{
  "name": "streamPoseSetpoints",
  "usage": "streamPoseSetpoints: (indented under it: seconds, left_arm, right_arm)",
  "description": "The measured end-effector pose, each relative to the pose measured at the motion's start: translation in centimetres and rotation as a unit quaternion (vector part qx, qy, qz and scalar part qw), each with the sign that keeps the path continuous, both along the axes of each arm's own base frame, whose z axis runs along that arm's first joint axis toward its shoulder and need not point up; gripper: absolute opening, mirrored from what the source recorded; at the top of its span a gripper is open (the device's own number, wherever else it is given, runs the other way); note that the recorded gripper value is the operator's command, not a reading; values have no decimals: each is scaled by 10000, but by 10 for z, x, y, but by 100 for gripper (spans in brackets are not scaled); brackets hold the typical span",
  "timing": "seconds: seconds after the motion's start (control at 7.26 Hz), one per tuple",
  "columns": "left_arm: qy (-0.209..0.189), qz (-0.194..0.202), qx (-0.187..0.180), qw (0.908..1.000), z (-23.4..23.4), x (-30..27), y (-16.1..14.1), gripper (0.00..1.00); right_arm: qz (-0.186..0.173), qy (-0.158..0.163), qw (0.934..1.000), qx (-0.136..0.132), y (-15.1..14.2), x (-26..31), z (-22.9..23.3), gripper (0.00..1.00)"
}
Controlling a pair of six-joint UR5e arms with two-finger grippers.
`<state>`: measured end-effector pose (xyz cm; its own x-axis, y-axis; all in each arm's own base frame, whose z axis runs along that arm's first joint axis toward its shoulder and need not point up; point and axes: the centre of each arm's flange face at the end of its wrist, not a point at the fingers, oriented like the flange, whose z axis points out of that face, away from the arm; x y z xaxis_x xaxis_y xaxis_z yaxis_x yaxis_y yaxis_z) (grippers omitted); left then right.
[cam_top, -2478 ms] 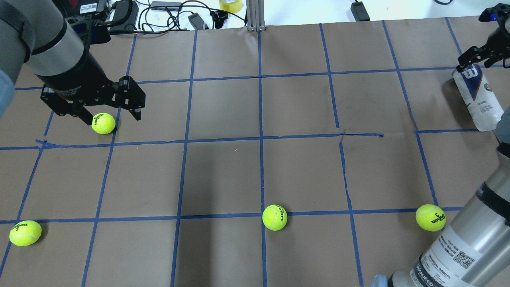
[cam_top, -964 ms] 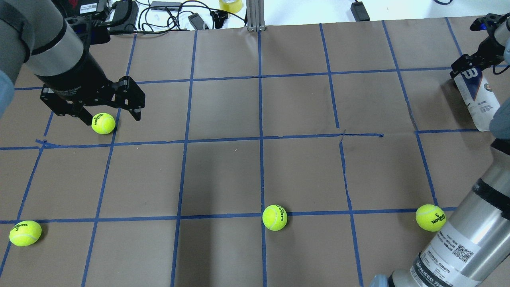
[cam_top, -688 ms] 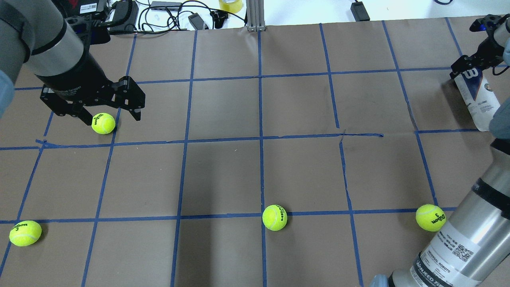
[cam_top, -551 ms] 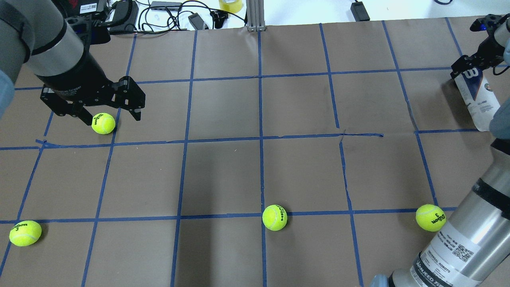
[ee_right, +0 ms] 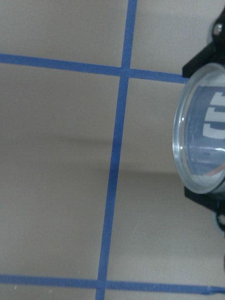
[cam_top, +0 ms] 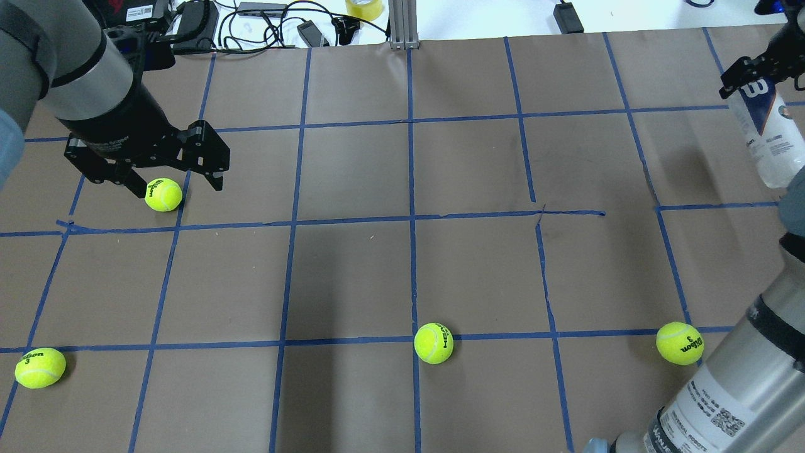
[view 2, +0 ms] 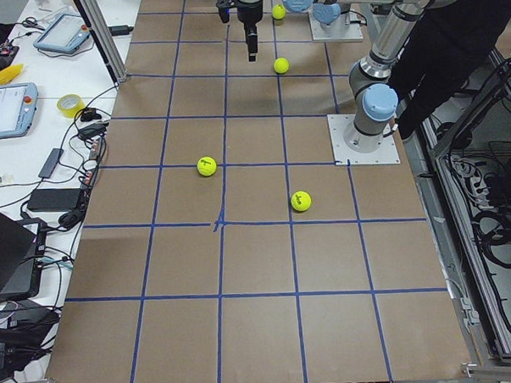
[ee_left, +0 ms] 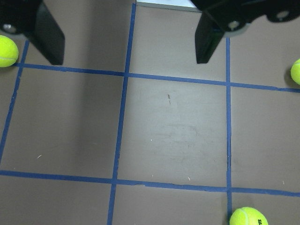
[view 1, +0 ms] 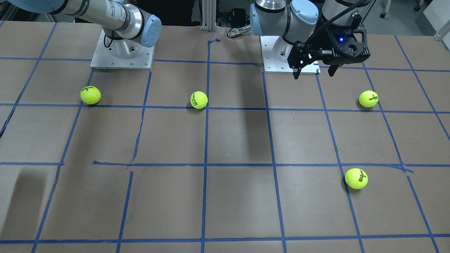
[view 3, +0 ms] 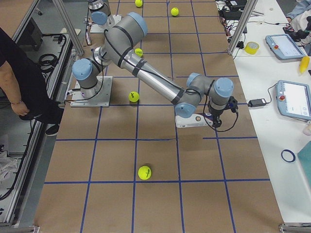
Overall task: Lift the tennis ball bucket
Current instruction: 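Carry the can with the right gripper toward the table center and lay it down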
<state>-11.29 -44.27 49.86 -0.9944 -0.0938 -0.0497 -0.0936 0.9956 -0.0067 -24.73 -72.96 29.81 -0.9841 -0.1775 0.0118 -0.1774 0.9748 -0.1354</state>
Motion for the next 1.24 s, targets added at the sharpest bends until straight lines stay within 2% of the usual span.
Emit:
streamPoseSetpoints:
  seconds: [0.28,0.41,0.55,0.69,0.96,1.1,1.24]
  left_arm:
    - [-46,-15,17,10000,-1,0,0,100]
    - [-93,-16,35,9999,-2,1,-1,100]
    - [-121,-8,82,9999,-2,2,0,100]
    - [-176,-24,162,9997,-4,5,1,100]
    - [-293,-161,229,9992,-4,14,-2,100]
    - [-294,-161,226,9992,-3,24,-5,100]
    - [-274,-194,229,9992,-1,40,-9,100]
  right_arm:
    - [961,30,9953,-63,-5,131,52,53]
    - [1508,26,9885,-64,-5,203,57,53]
    - [2070,35,9783,-97,-3,277,54,53]
    - [2721,37,9620,-231,0,352,48,54]
    - [3910,-19,9186,-564,17,475,37,46]
    - [4417,-42,8943,-714,29,528,28,46]
    - [4954,-98,8642,-877,44,585,12,46]
